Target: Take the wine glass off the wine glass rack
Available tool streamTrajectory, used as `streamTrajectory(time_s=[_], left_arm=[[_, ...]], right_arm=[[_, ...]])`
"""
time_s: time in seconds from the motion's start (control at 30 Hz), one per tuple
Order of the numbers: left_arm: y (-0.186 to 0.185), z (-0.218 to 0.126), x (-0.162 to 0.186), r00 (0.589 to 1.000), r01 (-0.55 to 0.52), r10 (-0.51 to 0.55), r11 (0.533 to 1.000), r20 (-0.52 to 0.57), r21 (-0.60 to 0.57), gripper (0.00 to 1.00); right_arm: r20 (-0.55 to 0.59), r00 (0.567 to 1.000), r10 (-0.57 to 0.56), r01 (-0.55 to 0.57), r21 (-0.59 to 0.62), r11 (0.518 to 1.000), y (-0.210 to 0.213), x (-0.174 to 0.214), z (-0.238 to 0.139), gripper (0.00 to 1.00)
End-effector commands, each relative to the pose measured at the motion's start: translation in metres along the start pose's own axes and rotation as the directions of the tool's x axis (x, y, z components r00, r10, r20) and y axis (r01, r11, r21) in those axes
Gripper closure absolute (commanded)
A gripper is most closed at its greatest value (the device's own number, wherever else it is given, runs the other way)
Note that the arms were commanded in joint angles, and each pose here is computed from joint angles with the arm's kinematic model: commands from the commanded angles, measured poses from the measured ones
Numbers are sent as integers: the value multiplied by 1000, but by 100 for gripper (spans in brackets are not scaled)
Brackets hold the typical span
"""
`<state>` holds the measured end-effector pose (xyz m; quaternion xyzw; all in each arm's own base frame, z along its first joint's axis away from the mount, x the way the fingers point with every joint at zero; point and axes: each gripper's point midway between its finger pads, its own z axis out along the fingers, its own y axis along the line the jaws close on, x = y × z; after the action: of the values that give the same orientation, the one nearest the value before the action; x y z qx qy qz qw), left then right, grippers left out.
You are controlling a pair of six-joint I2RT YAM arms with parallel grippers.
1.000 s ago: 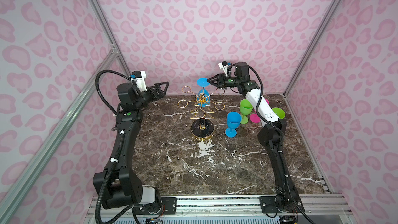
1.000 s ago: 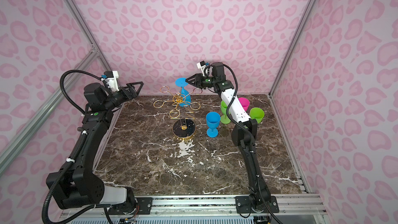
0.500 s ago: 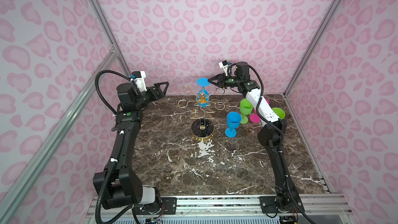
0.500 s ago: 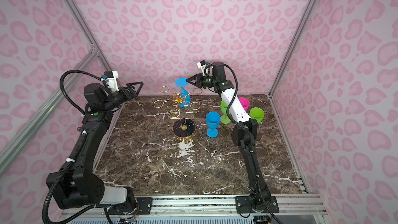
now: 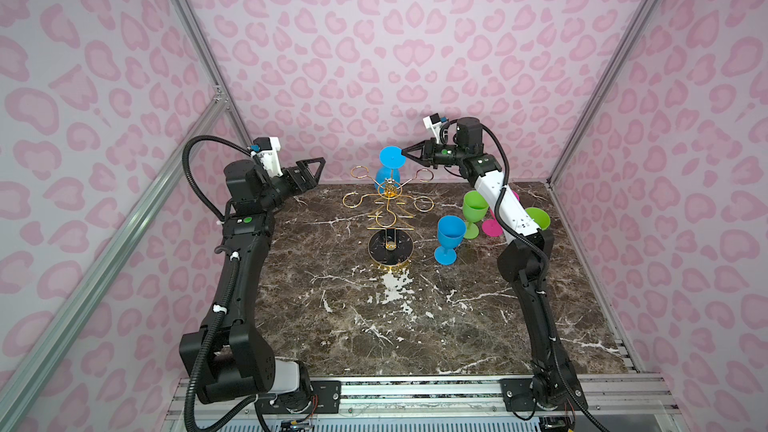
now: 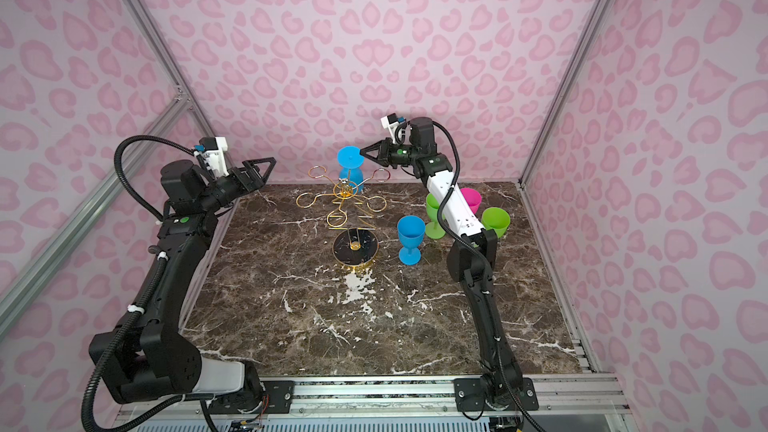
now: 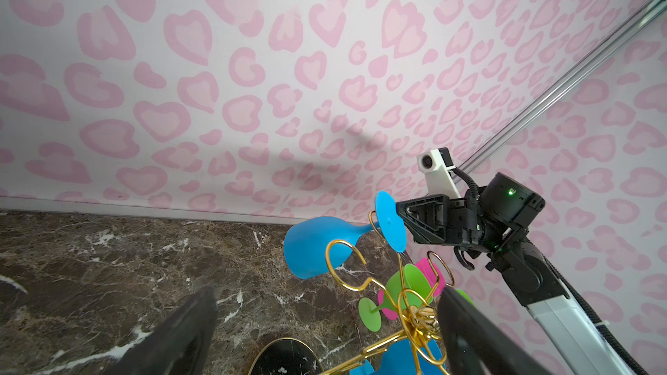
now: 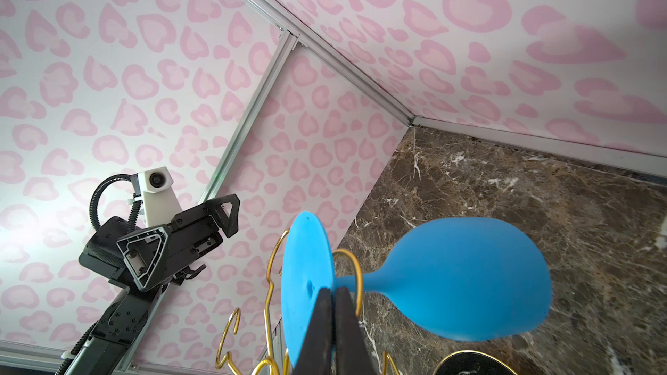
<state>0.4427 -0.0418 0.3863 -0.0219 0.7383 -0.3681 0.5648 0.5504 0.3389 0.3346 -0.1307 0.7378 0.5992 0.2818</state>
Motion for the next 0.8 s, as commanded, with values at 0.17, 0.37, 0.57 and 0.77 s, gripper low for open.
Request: streamTrajectory(time_s=[0.17,0.37,0.57,0.77], left_arm=[[-8,-2,-7,999,-28,27,999,27,31,3],[-8,-2,-8,999,-28,27,999,29,31,3],[-9,-3,-8,999,-28,27,999,30,33,3],[-8,-2,-6,999,-24,23,999,27,33,2]], right_arm=[[18,1000,-9,10,-32,999,9,-8,-3,100],[9,1000,0,1,-41,999,14,-6,-3,100],[9,1000,18,-18,-54,998,17,-8,-5,100],[6,1000,20,-20,-60,998,23,-8,-6,100]])
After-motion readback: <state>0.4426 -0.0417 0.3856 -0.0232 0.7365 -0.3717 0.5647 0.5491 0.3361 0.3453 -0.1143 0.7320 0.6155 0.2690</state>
